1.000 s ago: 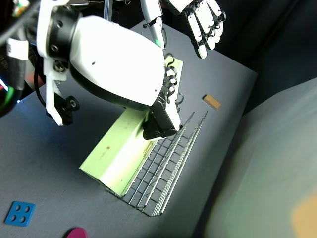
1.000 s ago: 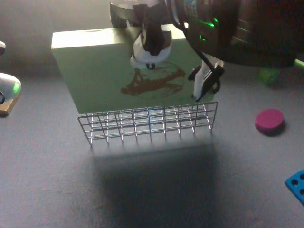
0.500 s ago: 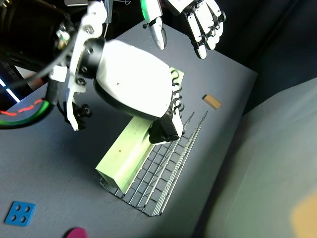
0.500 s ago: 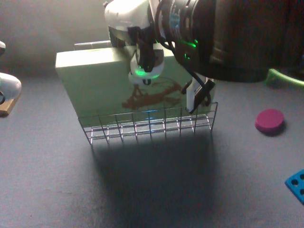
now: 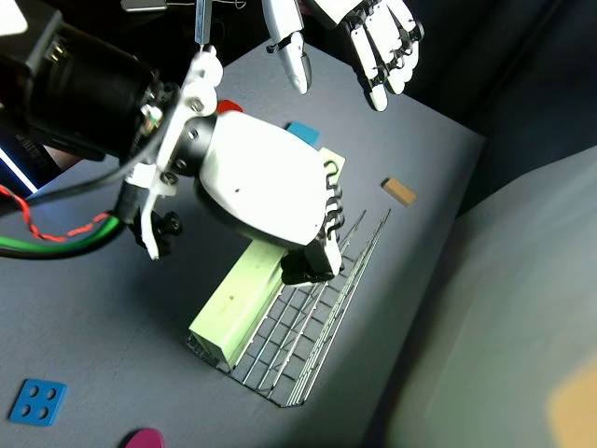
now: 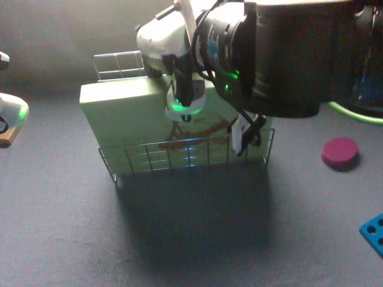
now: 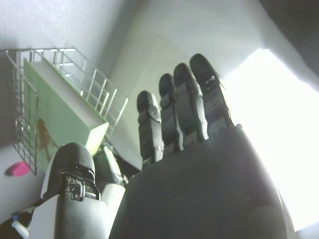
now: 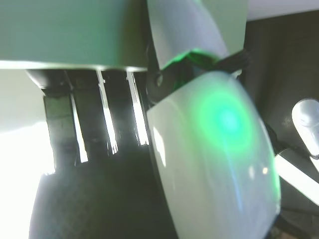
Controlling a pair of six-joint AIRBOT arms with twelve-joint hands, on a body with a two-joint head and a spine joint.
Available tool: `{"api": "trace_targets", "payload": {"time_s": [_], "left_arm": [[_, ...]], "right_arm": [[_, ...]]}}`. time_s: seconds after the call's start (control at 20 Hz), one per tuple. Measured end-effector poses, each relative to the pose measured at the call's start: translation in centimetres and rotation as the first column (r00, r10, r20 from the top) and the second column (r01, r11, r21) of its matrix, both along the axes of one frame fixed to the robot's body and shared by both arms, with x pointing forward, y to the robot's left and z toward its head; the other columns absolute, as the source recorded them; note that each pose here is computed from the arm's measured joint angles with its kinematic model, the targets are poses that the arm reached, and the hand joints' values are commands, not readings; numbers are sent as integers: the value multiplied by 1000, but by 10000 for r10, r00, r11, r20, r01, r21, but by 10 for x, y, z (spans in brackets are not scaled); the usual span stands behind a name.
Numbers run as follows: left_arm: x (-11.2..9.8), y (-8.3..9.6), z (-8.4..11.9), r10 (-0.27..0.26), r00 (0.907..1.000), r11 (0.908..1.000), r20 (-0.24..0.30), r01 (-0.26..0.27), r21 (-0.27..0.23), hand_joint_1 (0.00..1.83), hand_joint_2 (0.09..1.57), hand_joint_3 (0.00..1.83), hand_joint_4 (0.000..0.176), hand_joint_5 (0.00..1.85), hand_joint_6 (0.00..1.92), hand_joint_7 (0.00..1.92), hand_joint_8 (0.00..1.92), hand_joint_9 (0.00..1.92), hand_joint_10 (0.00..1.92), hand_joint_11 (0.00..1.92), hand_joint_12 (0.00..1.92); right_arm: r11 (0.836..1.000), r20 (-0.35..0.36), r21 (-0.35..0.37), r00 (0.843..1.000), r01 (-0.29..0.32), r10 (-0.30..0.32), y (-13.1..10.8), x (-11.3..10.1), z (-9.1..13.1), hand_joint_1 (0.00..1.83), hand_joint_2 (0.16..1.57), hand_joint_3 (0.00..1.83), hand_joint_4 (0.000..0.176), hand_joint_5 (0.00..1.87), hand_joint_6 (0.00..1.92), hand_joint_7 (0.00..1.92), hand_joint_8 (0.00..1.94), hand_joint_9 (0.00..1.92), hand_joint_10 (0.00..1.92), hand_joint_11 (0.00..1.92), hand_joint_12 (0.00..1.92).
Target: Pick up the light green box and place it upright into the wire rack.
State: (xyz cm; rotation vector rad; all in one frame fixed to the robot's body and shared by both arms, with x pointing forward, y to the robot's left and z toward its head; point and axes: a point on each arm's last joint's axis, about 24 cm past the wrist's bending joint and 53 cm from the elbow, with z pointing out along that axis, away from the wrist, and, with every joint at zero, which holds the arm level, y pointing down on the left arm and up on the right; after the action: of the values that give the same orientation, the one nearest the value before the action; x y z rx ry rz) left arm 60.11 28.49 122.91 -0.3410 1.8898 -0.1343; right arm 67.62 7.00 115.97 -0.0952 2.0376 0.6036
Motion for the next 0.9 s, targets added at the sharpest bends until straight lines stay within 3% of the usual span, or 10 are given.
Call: {"api": "trace_targets", "payload": {"time_s": [0.6,0.65,0.85,0.9], "left_arm": [[-1,-3,-2,-88,9999,10000,-82,88,34,170,1227,0,90,304,2,258,1,232,3,0,610],[-1,-3,-2,-94,9999,10000,-80,95,31,170,1228,0,90,304,2,258,1,232,3,0,612],[-1,-3,-2,-91,9999,10000,-81,91,32,171,1228,0,91,298,0,258,0,232,2,0,614],[-2,-3,-2,-88,9999,10000,-81,88,32,171,1228,0,91,297,0,258,0,232,2,0,614]], "right_arm": [[10000,-214,54,9998,-7,8,0,-1,-12,1208,1158,1,0,860,1065,949,1187,859,1090,691,1468],[10000,-201,43,9998,-11,12,0,-1,-12,1329,1160,3,0,828,1065,913,1153,836,1334,684,1480],[10000,-203,56,9998,-21,23,0,-1,-12,1347,1183,1,0,762,1117,893,1196,784,1465,590,1516],[10000,-205,53,9998,-19,20,0,-1,-12,1227,1197,0,0,751,1173,895,1265,687,1210,570,1519]]}}
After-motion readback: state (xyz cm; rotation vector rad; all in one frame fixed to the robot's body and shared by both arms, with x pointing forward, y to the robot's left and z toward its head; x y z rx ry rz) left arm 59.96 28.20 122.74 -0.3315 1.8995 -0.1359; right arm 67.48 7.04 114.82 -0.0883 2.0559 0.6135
